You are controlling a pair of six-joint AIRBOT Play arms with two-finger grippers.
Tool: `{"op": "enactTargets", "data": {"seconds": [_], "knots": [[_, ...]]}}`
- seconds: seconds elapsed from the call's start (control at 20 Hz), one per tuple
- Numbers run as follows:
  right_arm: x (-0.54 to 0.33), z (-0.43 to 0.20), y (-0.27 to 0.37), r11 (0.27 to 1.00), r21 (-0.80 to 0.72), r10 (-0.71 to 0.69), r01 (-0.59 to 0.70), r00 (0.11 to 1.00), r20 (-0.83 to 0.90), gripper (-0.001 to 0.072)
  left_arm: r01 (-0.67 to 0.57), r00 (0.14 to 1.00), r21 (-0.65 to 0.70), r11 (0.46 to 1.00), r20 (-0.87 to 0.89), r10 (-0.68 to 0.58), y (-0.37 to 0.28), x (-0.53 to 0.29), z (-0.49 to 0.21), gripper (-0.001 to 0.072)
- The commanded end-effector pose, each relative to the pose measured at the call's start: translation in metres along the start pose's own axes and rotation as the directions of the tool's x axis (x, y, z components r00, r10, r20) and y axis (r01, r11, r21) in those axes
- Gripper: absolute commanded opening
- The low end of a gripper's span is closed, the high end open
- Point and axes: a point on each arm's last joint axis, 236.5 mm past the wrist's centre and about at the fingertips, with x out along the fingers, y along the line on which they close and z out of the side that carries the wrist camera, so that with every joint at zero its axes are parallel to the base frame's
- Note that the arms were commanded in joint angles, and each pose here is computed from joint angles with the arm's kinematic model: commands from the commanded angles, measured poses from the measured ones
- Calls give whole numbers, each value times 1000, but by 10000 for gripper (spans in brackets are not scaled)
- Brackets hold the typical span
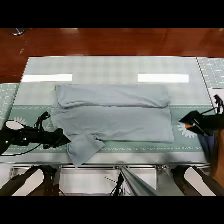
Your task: Fold the shirts.
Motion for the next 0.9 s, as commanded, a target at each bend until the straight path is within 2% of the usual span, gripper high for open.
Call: {"op": "enactTargets", "data": {"seconds": [0.0, 0.3, 0.55, 0.7, 0.75, 0.8, 0.85], "knots": [[20, -51, -42, 988, 115, -88, 107, 983, -163, 623, 7, 1000, 22, 1000, -18, -7, -6, 3, -4, 24], [42, -77, -25, 994, -23, -106, 104, 953, -283, 622, 8, 1000, 22, 1000, -18, -8, -6, 3, -4, 24], [63, -55, 7, 999, -8, 38, -41, 971, -234, 622, 8, 1000, 20, 1000, -17, -8, -6, 3, -4, 25], [73, -48, 13, 997, 21, 83, -80, 970, -228, 616, 9, 1000, 22, 1000, -15, -8, -7, 2, -3, 24], [73, -44, 16, 996, 22, 94, -92, 970, -222, 593, 8, 1000, 24, 1000, -12, -8, -7, 2, -2, 25], [72, -40, 18, 995, 12, 100, -100, 971, -219, 481, 9, 1000, 27, 1000, -8, -9, -8, 1, 0, 25], [71, -37, 19, 994, 1, 103, -106, 970, -221, 338, 11, 1000, 31, 999, -2, -11, -10, -1, 2, 24]]}}
